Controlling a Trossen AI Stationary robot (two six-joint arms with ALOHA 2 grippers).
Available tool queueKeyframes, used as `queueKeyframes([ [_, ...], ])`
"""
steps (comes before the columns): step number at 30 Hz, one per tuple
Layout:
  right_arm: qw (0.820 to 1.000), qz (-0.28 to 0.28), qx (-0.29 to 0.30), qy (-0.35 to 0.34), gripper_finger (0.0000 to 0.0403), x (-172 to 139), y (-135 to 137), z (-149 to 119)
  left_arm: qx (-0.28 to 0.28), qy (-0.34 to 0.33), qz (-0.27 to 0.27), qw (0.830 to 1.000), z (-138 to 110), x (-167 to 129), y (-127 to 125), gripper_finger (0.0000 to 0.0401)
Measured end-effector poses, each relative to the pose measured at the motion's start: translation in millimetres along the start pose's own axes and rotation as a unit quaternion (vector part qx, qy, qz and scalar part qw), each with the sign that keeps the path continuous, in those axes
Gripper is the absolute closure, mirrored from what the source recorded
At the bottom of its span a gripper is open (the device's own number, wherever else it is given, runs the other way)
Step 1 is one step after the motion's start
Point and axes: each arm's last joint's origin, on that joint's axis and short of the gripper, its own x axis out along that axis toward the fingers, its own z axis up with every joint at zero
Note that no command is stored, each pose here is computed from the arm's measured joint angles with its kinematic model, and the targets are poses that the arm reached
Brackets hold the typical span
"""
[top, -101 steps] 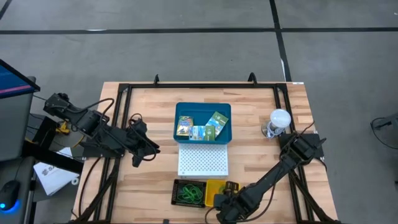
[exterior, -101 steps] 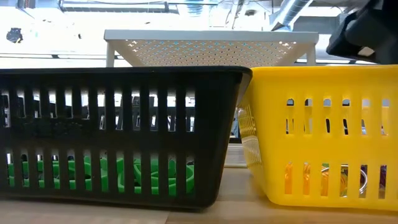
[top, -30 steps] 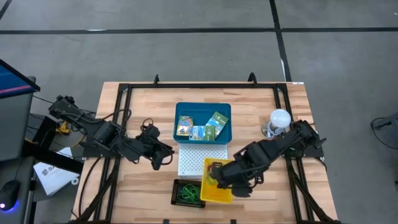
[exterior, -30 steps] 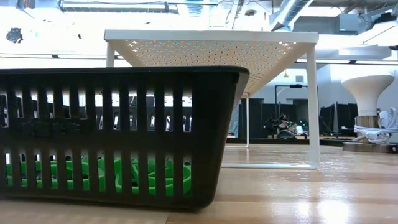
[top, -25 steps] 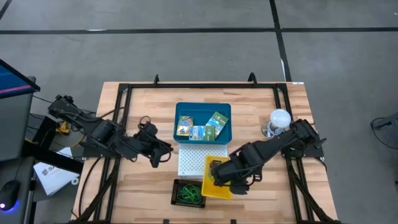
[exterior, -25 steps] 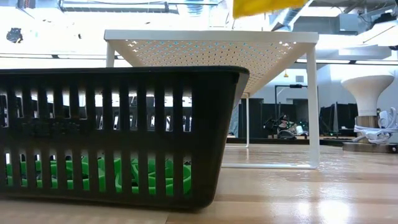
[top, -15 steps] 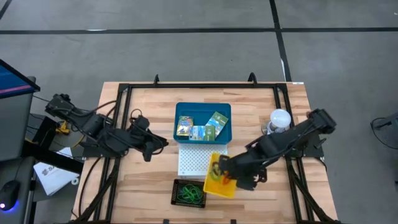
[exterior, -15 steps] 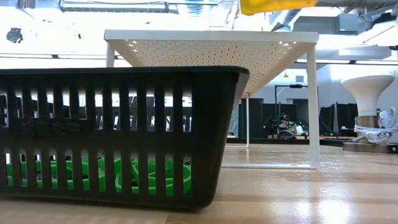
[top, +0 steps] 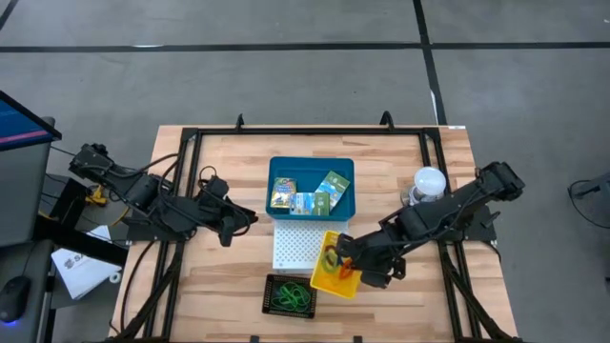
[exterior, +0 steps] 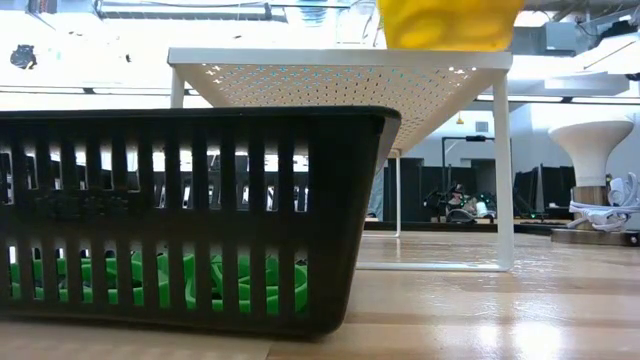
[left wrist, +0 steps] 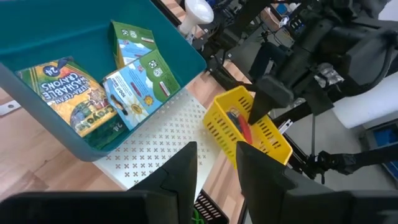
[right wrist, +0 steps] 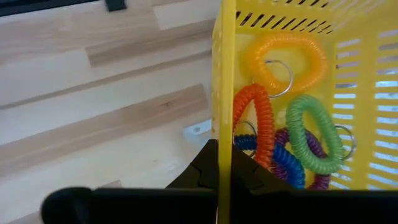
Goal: Pick & Place Office Desk Supplies
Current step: Put the yellow bin on the shelf
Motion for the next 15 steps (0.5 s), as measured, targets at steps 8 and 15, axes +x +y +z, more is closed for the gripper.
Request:
queueKeyframes([
  [8,1.000,-0.008,-0.028,0.012,0.0403,3.5,-2.8,-5.6,-0.004,-0.001,0.000,1.000,0.1,0.0,0.0,0.0295],
  [15,0.998,0.025,-0.053,0.033,0.0403,2.6,-3.1,-17.6,-0.014,-0.001,0.000,1.000,0.1,0.0,0.0,0.0295],
])
